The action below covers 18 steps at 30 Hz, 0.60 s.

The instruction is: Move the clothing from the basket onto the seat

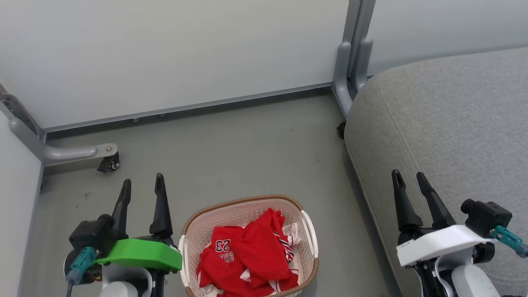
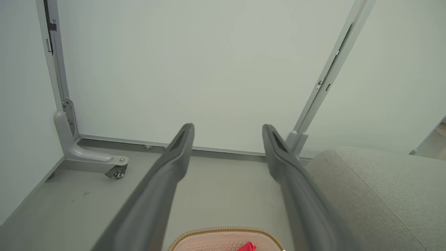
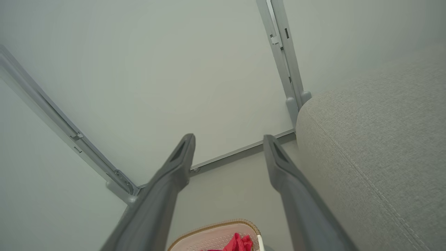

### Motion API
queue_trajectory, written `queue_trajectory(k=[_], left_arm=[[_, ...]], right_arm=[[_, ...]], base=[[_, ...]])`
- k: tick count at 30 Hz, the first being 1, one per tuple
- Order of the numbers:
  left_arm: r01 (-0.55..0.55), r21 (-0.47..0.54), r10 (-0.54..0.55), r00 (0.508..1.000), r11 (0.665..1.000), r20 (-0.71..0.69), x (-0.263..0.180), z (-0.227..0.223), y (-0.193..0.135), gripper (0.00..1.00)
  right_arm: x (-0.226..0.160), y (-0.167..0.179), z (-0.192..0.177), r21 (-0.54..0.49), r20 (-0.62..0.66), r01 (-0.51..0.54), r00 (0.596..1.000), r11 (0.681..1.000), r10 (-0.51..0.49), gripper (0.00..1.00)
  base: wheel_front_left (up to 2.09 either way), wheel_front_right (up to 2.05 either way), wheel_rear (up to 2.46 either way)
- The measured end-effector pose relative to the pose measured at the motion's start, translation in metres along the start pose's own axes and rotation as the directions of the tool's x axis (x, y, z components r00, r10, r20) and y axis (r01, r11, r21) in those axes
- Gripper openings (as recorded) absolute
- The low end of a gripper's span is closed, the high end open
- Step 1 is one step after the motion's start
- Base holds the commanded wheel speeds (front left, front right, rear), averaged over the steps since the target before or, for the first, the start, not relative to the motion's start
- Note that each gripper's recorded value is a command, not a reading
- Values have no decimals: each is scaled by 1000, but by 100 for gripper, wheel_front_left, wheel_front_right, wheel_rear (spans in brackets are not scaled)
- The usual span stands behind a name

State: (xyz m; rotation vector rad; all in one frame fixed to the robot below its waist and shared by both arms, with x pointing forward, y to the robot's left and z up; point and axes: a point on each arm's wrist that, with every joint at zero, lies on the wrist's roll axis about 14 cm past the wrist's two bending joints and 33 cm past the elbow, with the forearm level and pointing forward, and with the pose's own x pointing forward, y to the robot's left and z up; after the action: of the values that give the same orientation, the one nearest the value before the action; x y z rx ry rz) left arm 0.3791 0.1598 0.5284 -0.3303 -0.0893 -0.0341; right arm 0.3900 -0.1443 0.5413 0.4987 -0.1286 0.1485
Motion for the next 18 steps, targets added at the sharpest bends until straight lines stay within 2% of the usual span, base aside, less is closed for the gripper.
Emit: queue_trajectory(k=[18], left_arm=[[37,146,-42,999,989,28,-2,3,-9,100]], right_arm=[[1,11,-3,-159,0,-53,999,986,54,100]], base=[[0,0,0]])
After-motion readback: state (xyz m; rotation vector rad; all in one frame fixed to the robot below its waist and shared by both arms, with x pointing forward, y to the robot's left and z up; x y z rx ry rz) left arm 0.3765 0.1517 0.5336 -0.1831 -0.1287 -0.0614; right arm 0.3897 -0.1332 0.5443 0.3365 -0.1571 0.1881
